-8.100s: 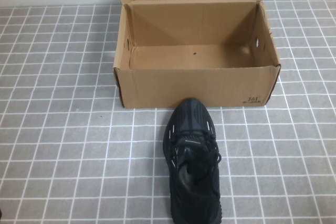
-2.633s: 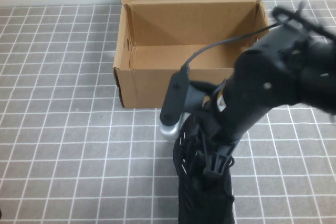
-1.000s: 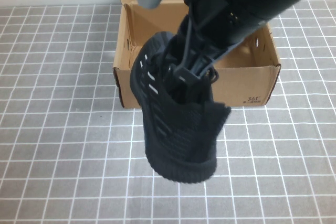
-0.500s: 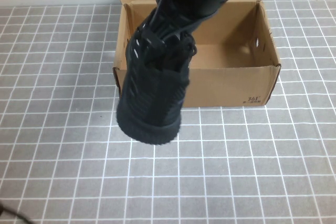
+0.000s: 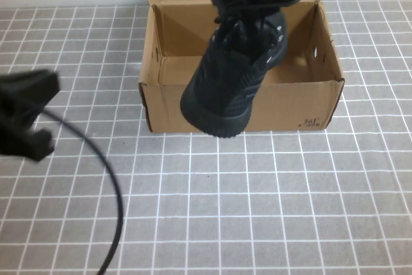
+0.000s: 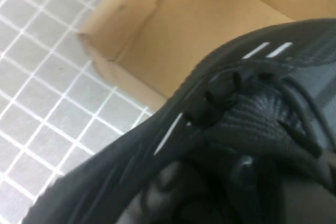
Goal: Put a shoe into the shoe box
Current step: Hand over the shoe
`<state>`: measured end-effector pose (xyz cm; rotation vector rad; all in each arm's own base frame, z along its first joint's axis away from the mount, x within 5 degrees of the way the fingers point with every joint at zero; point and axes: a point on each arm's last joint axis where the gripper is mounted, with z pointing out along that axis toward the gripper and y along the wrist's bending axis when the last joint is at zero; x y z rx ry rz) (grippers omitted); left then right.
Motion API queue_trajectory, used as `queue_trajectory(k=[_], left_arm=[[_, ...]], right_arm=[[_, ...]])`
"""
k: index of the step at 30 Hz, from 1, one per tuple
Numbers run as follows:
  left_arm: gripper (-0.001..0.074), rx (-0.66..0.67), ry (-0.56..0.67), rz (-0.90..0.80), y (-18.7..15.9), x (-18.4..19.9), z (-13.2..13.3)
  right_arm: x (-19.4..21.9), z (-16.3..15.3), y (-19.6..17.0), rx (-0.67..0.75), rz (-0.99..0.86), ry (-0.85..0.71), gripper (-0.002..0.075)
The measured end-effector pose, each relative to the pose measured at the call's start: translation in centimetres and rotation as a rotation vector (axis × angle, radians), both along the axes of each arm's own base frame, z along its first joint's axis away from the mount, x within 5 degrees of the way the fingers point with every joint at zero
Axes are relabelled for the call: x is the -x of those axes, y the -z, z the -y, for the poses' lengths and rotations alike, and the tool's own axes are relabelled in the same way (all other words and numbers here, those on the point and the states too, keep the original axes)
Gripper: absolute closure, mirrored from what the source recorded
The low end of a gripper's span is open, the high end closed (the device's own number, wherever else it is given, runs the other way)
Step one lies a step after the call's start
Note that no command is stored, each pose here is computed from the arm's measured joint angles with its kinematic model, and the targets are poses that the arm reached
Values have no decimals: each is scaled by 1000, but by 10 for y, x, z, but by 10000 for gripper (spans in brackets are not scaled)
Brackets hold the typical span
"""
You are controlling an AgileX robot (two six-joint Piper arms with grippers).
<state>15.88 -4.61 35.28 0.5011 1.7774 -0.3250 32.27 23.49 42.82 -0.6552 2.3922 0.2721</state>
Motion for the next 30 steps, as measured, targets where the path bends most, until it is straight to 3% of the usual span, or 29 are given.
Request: queue_trajectory(k=[8,17,20,25,27,30], left_arm=[[735,-33,170,30,-6,-50,32],[705,-144,320,145,-15,-74,98],[569,-167,345,147,-12,-78,106],[226,-132,405,80,-4,-78,113],[160,-121,445,62,-4,-75,115],[122,-112,501,44,-3,-70,119]], right_arm=[[-27,13,19,-30,-73,69,731],[-30,12,21,-50,-91,69,731],[-29,12,21,-56,-94,66,731],[-29,11,21,-59,-97,65,731],[-29,11,21,-59,-97,65,732],[-29,11,21,-59,-97,65,732]])
